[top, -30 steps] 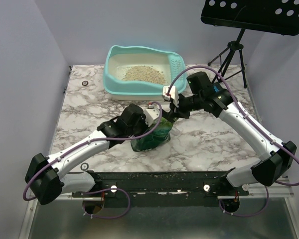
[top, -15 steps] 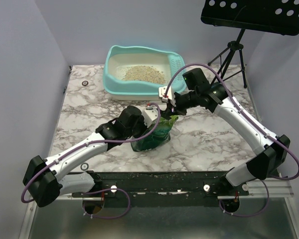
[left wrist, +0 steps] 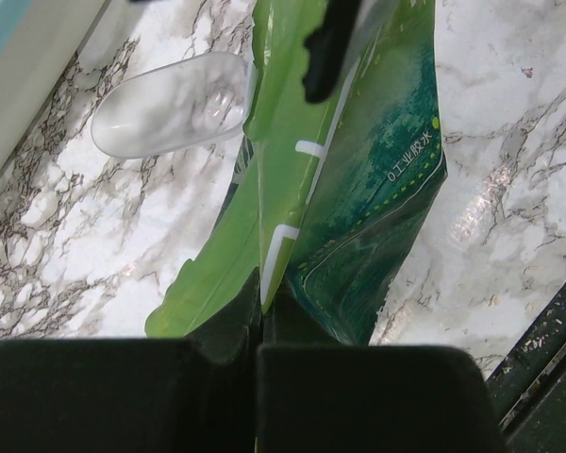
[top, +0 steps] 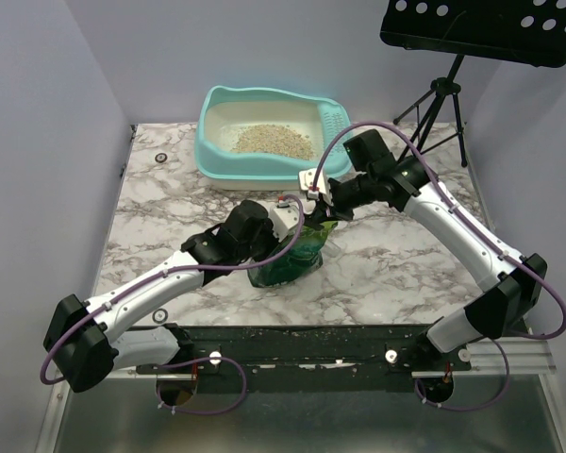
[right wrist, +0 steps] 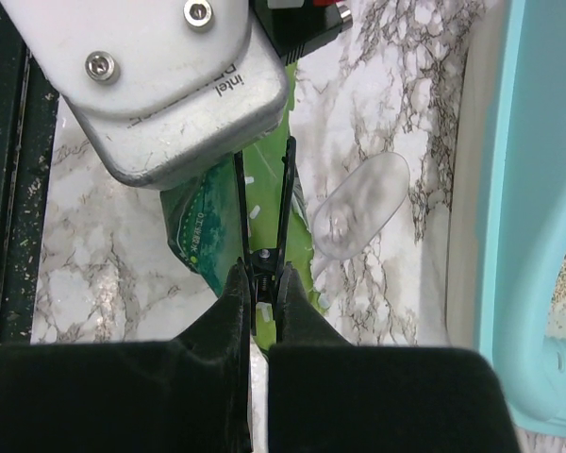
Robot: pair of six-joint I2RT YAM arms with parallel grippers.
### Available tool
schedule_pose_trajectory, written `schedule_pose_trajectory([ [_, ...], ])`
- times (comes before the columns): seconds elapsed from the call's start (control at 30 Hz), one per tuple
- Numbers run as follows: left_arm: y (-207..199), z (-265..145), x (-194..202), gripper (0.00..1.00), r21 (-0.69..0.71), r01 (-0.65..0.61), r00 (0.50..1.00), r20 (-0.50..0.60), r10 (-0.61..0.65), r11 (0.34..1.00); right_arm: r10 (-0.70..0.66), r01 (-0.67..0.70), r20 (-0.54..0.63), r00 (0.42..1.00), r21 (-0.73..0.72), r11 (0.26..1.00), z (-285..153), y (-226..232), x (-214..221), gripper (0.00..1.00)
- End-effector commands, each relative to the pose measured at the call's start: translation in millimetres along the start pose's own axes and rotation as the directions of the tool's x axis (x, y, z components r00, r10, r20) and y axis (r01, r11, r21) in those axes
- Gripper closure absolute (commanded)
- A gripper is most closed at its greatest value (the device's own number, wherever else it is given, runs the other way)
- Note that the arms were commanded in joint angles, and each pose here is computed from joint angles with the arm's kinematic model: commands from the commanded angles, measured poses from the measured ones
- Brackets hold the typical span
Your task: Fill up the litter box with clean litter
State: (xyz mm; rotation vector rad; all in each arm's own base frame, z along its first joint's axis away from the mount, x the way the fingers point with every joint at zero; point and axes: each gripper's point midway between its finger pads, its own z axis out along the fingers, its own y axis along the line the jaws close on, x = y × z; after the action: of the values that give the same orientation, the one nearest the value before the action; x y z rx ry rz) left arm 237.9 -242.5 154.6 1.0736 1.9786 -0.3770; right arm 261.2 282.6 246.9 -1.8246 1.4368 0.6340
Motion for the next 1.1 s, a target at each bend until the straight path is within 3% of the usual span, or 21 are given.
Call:
schedule_pose_trajectory([
  [0.0, -7, 1, 4, 1.0, 0.034, 0.015, 1.0, -0.025, -0.014, 0.999, -0.011, 0.012, 0.023, 1.0, -0.039, 0.999, 4, 9, -6, 1.0],
  [0.47, -4, -5, -2, 0.99, 0.019, 0.021, 1.0, -0.001, -0.021, 1.0, 0.072, -0.086, -0.131, 0.989, -0.101, 0.991, 25, 23, 30, 1.0],
  [0.83, 4, -9, -5, 0.95, -0.027, 0.03, 1.0, -0.002, -0.03, 0.999, 0.119, -0.15, -0.374, 0.92, -0.057, 0.987, 24, 44, 73, 1.0],
  [1.07, 4, -12, -7, 0.94, -0.029, 0.031, 0.999, 0.009, -0.031, 0.999, 0.141, -0.159, -0.461, 0.876, -0.001, 0.987, 13, 44, 89, 1.0],
])
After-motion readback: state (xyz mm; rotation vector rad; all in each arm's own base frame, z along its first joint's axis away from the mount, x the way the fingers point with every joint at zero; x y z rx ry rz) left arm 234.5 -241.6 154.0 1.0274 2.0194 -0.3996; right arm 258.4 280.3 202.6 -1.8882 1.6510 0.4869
